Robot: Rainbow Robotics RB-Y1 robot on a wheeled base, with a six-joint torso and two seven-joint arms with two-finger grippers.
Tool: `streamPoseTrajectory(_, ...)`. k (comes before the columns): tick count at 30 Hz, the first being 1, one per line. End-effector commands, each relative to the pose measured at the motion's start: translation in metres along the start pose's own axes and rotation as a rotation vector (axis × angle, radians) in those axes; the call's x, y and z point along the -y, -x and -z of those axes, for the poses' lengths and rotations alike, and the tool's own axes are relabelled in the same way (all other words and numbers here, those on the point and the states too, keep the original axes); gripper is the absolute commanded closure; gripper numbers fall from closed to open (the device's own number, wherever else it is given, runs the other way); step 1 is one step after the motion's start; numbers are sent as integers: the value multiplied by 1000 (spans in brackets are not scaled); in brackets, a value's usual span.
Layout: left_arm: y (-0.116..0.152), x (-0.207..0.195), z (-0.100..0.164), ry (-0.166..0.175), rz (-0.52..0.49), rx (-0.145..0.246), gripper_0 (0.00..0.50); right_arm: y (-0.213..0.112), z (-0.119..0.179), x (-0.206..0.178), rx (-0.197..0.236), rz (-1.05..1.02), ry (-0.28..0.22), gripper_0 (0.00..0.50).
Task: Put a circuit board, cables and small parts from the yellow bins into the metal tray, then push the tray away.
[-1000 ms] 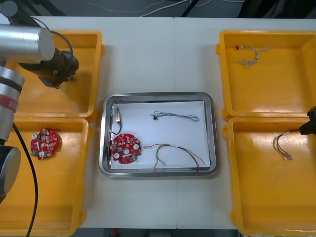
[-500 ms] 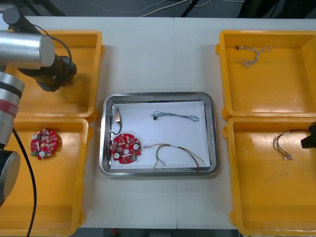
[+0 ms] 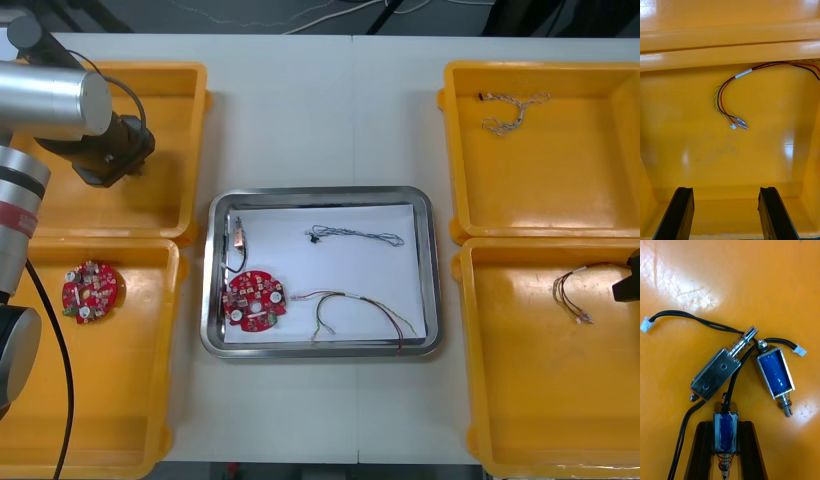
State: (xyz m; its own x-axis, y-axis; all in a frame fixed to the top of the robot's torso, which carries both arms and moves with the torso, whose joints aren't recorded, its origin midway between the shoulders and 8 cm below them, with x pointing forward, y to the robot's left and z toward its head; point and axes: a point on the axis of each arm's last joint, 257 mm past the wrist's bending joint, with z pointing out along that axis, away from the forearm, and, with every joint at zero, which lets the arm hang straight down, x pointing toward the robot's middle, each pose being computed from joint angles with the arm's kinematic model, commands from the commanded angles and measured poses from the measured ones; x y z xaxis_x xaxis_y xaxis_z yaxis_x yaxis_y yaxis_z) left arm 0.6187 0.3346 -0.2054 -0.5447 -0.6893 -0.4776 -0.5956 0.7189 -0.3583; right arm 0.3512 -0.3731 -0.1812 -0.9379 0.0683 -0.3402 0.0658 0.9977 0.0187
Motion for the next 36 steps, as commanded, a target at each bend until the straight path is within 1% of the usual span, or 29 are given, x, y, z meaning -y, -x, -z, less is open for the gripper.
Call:
streamPoseTrajectory(1,-11,0,19,24,-64,-28,500,5,9,6,38,-23,-18,0)
streamPoseTrajectory(5,-13,-1,36,39,-77,-51,500,5,9,6,38,-23,-18,0)
streamPoseTrajectory(8,-13,-3,48,44,-80,-64,500,5,9,6,38,-23,-18,0)
streamPoseTrajectory(12,-10,-3,65,42,-90,-71,500,5,9,6,38,-23,-18,0)
streamPoseTrajectory(20,-3,-5,99,42,-111,-69,500,5,9,6,38,-23,-18,0)
streamPoseTrajectory(23,-2,-6,109,44,-122,-71,500,5,9,6,38,-23,-18,0)
streamPoseTrajectory(28,-4,-6,117,46,-137,-76,500,5,9,6,38,-23,-18,0)
streamPoseTrajectory(32,-4,-4,129,37,-153,-71,500,5,9,6,38,-23,-18,0)
streamPoseTrajectory(34,-3,-2,136,32,-167,-62,500,5,9,6,38,-23,-18,0)
streamPoseTrajectory(36,-2,-4,142,36,-182,-56,500,5,9,6,38,-23,-18,0)
